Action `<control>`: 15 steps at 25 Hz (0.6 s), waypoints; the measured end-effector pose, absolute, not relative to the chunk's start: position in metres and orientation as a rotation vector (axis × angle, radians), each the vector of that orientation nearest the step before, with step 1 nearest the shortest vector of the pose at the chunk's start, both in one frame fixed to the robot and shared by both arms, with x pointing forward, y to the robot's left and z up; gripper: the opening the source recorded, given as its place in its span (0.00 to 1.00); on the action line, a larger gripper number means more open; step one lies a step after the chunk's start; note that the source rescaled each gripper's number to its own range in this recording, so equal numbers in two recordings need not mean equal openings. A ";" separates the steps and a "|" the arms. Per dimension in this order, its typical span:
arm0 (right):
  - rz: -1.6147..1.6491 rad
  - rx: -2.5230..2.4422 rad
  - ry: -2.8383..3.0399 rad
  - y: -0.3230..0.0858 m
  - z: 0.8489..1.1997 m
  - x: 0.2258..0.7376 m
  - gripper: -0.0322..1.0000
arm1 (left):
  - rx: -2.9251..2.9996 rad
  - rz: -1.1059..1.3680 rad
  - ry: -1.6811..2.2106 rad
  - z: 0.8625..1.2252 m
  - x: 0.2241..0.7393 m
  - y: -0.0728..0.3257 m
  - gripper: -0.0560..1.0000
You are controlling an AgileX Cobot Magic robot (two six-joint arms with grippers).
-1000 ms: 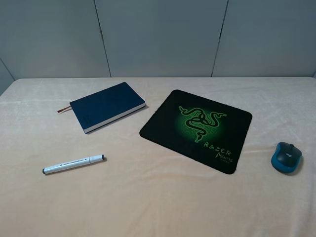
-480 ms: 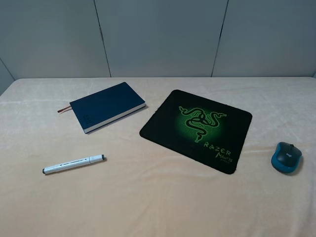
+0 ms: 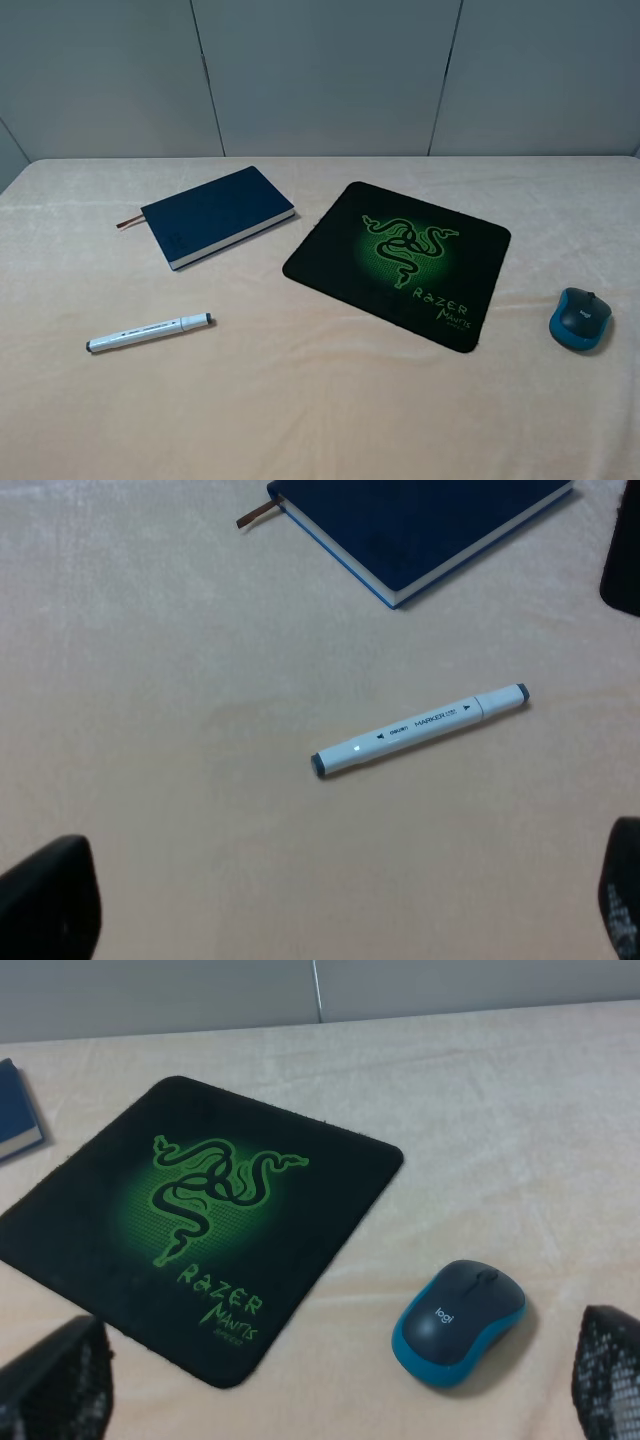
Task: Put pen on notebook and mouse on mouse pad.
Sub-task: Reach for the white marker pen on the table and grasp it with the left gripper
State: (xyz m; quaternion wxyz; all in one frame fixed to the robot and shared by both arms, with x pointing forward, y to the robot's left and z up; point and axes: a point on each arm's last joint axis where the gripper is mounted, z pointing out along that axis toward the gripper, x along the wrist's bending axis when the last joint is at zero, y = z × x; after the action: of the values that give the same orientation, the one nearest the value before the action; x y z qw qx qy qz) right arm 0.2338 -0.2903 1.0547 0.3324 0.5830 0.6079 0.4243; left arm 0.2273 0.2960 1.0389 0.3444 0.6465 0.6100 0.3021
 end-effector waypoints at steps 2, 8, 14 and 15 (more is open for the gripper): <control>1.109 1.523 1.588 -0.290 1.055 0.234 1.00 | 1.679 0.785 1.584 1.039 0.227 0.296 1.00; 1.104 1.522 1.587 -0.291 1.055 0.234 1.00 | 1.679 0.785 1.584 1.039 0.227 0.296 1.00; 1.104 1.522 1.587 -0.291 1.055 0.234 1.00 | 1.679 0.785 1.584 1.039 0.227 0.296 1.00; 1.104 1.522 1.587 -0.291 1.055 0.234 1.00 | 1.679 0.785 1.584 1.039 0.227 0.296 1.00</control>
State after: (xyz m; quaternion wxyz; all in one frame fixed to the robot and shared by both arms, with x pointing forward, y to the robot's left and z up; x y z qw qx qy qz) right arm 0.2339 -0.2906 1.0546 0.3339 0.5831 0.6079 0.4230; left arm 0.2273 0.2960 1.0389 0.3444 0.6465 0.6100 0.3021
